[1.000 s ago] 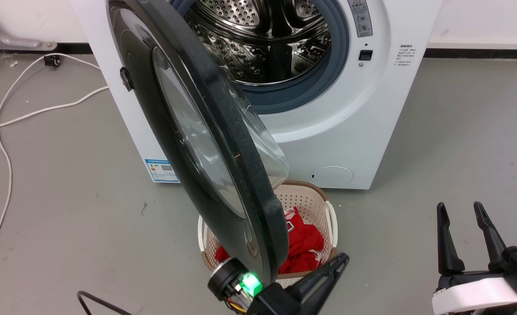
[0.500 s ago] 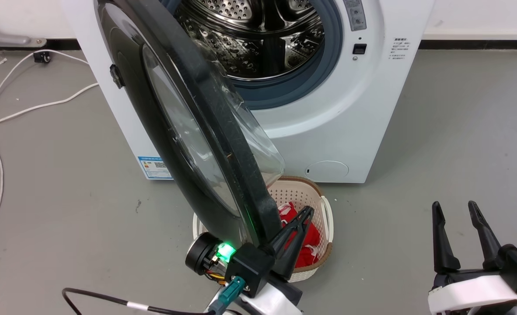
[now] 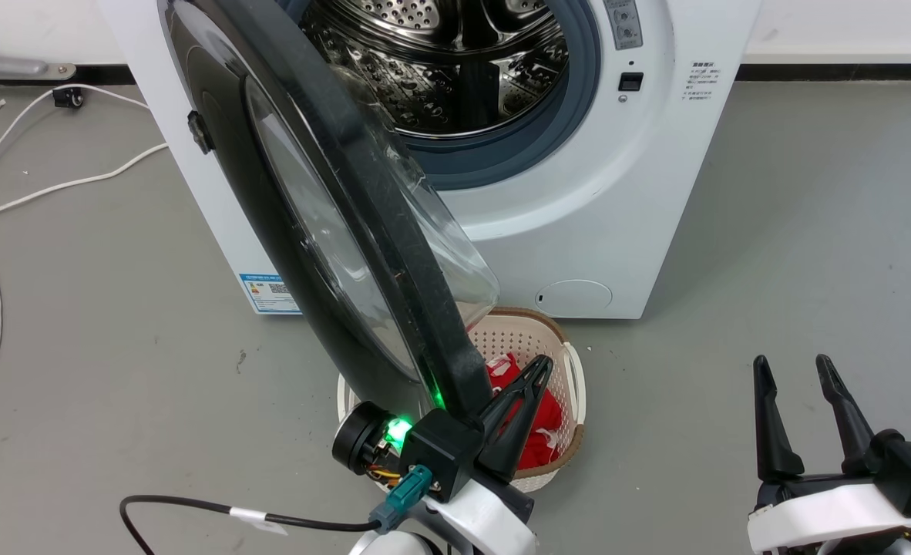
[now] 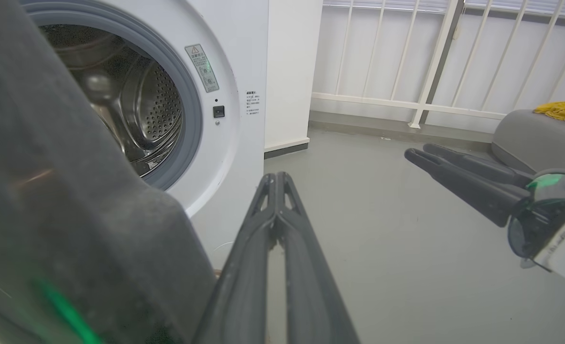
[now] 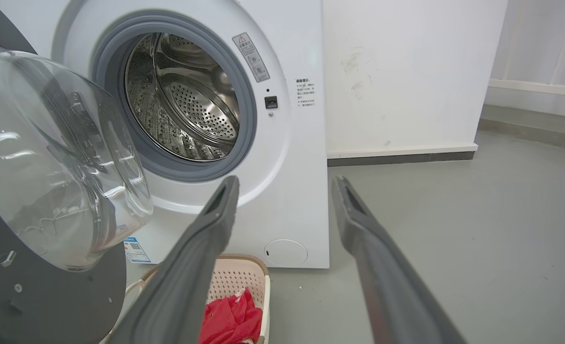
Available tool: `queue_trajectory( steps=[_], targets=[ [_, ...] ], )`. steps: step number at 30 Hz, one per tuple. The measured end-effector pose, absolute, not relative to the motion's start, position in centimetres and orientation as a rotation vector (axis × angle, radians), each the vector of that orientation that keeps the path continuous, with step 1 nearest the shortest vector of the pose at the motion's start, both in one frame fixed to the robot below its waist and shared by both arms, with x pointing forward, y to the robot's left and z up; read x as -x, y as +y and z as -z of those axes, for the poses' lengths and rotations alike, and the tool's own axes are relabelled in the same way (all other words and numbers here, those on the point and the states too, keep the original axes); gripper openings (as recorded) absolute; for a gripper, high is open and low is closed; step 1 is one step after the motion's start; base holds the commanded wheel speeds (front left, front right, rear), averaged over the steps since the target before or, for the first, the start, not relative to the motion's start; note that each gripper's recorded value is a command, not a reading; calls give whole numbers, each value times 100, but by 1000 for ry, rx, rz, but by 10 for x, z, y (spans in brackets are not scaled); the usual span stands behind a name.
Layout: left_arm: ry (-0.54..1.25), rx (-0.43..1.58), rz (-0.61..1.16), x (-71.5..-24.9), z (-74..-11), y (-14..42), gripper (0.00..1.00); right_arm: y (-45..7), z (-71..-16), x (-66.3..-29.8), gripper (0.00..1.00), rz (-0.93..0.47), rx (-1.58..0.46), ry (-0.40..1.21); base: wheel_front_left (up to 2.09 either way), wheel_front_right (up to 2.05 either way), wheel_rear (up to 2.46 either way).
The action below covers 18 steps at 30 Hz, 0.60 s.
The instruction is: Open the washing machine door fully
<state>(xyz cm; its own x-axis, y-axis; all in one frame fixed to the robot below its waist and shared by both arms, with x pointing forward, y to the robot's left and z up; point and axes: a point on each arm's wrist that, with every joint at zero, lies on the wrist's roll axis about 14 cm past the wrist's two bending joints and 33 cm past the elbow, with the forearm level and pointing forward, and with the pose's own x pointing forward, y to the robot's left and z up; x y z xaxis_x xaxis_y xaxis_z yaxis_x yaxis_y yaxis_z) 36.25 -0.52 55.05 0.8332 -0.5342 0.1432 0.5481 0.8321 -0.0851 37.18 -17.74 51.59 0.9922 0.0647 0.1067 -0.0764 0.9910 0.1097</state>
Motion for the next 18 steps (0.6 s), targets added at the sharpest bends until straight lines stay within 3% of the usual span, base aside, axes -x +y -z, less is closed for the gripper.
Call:
queue_trajectory(
  steps=[18],
  targets=[
    [-106,128,424,-338,-542,38,0,-162,-515,-377,100,-116,-147,-99,0,0,0]
  ],
)
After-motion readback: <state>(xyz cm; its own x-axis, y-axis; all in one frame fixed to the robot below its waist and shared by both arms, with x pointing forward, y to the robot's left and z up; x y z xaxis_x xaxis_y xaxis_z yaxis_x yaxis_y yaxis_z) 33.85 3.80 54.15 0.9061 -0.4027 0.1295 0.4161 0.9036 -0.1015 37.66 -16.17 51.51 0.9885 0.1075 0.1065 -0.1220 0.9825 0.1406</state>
